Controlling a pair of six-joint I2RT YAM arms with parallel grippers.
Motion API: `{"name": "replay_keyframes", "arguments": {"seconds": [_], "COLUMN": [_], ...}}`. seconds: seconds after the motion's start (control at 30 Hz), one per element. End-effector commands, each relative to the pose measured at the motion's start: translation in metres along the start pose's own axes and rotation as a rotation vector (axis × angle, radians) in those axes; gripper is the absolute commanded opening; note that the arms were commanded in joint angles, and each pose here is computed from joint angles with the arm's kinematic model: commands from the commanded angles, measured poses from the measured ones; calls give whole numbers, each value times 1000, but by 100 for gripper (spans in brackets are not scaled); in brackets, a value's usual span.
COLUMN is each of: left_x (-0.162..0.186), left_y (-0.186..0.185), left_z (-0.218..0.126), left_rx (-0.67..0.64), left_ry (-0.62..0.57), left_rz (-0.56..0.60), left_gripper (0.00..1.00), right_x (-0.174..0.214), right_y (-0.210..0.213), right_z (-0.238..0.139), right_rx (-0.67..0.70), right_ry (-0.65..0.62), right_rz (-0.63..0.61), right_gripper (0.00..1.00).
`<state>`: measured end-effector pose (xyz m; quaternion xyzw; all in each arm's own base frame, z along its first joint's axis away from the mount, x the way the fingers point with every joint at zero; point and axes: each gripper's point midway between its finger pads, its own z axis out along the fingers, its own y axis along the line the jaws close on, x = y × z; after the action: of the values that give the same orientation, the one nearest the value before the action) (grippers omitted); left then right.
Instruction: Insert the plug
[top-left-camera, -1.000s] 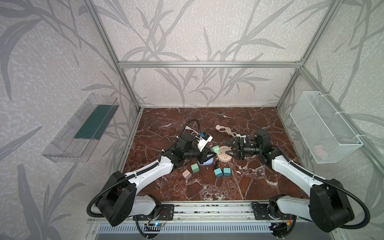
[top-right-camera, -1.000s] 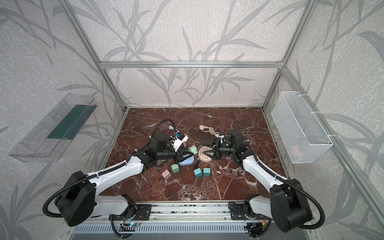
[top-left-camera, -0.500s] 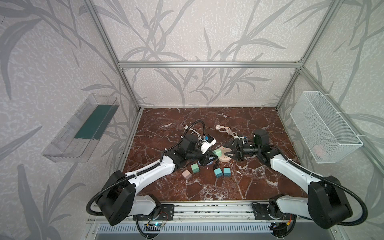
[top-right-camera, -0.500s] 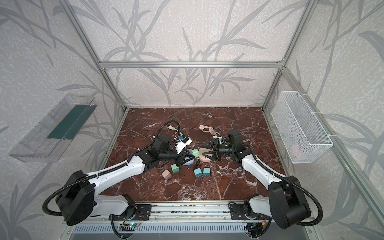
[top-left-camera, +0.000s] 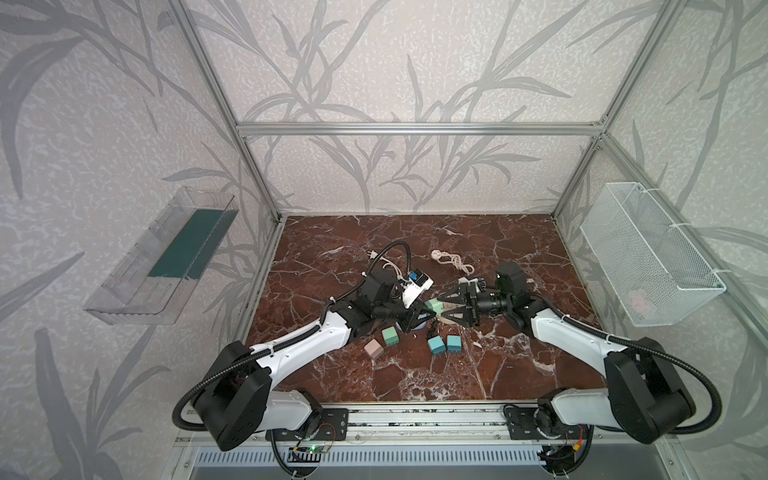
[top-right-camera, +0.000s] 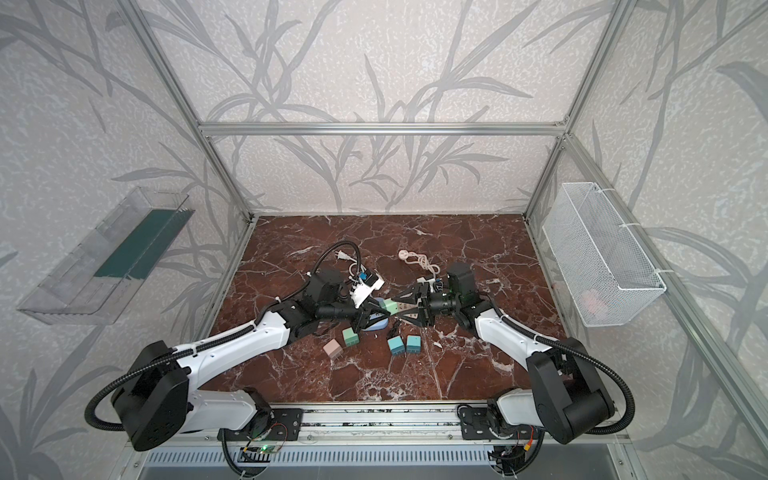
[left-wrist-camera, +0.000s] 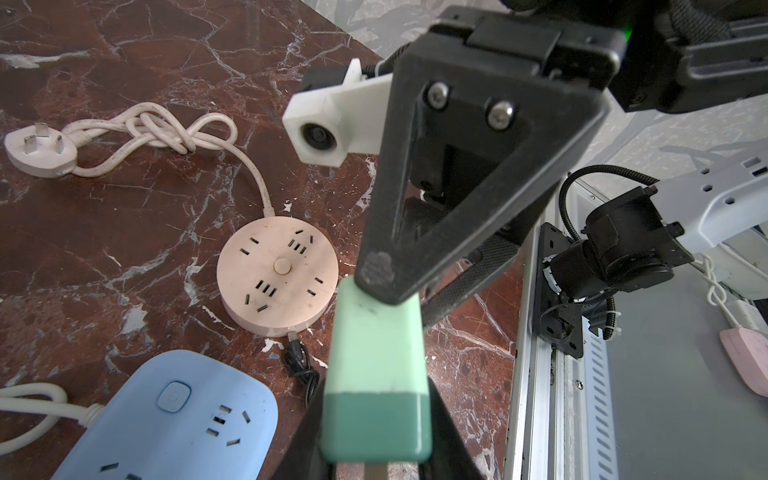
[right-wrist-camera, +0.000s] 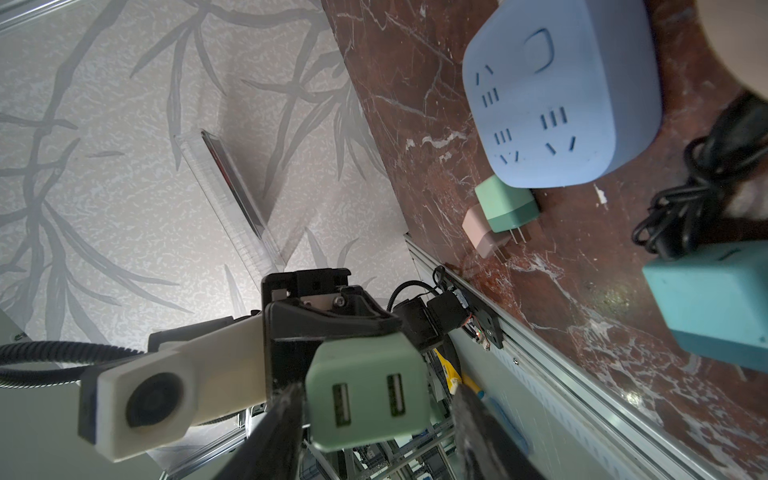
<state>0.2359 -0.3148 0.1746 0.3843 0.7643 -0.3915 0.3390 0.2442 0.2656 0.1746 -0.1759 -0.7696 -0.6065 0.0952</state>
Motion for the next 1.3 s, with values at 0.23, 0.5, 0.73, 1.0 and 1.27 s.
{"name": "replay_keyframes", "arguments": {"seconds": [0.23, 0.5, 0.73, 1.0, 1.27], "left_x": [-11, -10, -9, -22, -33], "left_y": [-3, -4, -1, 49, 115], "left_z": [1, 2, 3, -12, -76], "left_rx": [0, 5, -8, -324, -713], "left_ry": [-11, -8, -5, -49, -207], "left_rz": [44, 42, 38, -44, -345], "left_gripper": [0, 0, 0, 98, 99], "right_x": [3, 0, 1, -6, -38], "right_y": [1, 1, 3, 3, 16], "right_z": [13, 16, 18, 13, -35], "right_rx": [-42, -59, -90, -63, 208], "right_ry": [34, 34, 46, 9, -265], "right_rz": [-3, 4, 5, -41, -300], "right_gripper": [55, 49, 26, 0, 0]}}
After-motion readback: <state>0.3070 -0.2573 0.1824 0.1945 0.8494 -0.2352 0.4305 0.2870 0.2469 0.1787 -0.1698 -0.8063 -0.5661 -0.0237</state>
